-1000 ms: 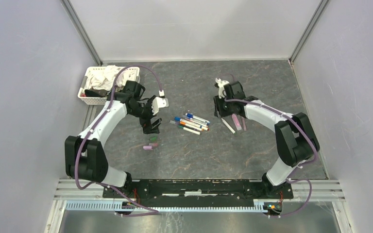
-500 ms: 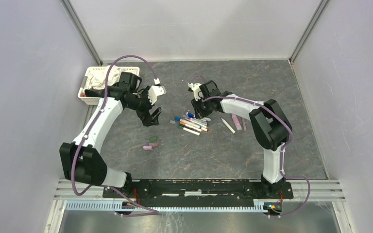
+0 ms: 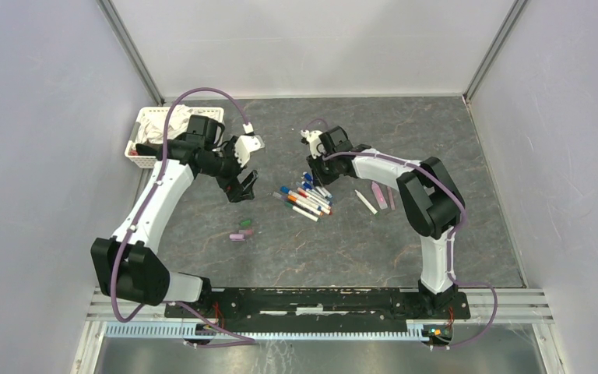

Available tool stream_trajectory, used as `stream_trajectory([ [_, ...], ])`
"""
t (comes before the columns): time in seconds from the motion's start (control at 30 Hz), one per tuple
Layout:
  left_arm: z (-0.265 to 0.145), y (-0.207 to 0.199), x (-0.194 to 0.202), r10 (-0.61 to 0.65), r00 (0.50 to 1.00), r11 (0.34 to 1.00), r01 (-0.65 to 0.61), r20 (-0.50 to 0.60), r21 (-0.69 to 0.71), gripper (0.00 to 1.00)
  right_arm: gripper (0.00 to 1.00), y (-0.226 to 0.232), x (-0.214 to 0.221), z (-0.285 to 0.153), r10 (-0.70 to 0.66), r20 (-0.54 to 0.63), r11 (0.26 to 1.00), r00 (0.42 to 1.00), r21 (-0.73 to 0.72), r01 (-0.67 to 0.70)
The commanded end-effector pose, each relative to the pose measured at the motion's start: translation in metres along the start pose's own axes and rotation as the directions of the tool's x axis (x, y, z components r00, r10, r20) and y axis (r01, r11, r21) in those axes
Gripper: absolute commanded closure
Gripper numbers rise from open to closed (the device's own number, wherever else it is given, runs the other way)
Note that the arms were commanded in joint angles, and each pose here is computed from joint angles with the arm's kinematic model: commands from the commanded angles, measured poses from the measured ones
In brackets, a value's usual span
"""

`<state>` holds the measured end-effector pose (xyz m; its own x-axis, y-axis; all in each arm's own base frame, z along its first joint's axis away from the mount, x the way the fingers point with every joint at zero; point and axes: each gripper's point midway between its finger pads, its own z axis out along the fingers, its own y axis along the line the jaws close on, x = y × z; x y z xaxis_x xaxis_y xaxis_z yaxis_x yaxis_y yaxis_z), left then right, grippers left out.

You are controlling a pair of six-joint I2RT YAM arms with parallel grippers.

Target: Open the pen caps

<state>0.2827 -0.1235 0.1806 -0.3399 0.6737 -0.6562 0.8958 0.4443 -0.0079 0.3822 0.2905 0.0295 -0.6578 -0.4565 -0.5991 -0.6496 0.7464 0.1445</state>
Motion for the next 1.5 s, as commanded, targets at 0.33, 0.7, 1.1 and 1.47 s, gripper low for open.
stream_trajectory([
  [0.33, 0.000, -0.003, -0.016, -0.034, 0.998, 0.999, 0.032, 0.056, 0.043, 0.00, 0.70, -0.022, 0.018, 0.004, -0.010, -0.055, 0.995, 0.998, 0.095, 0.015],
  [0.7, 0.004, -0.003, -0.014, -0.040, 0.998, 0.998, 0.037, 0.051, 0.049, 0.00, 1.00, -0.009, -0.027, -0.036, -0.041, 0.105, 0.997, 0.994, 0.074, 0.033],
  [1.1, 0.005, -0.010, -0.013, -0.042, 0.997, 0.997, 0.037, 0.065, 0.074, 0.00, 0.75, -0.035, -0.031, -0.050, -0.008, 0.118, 0.988, 0.993, 0.151, -0.010],
  [1.47, 0.006, -0.013, -0.011, -0.040, 0.997, 0.996, 0.035, 0.066, 0.079, 0.00, 0.24, -0.116, -0.042, -0.042, 0.011, 0.143, 0.944, 0.990, 0.325, -0.058],
])
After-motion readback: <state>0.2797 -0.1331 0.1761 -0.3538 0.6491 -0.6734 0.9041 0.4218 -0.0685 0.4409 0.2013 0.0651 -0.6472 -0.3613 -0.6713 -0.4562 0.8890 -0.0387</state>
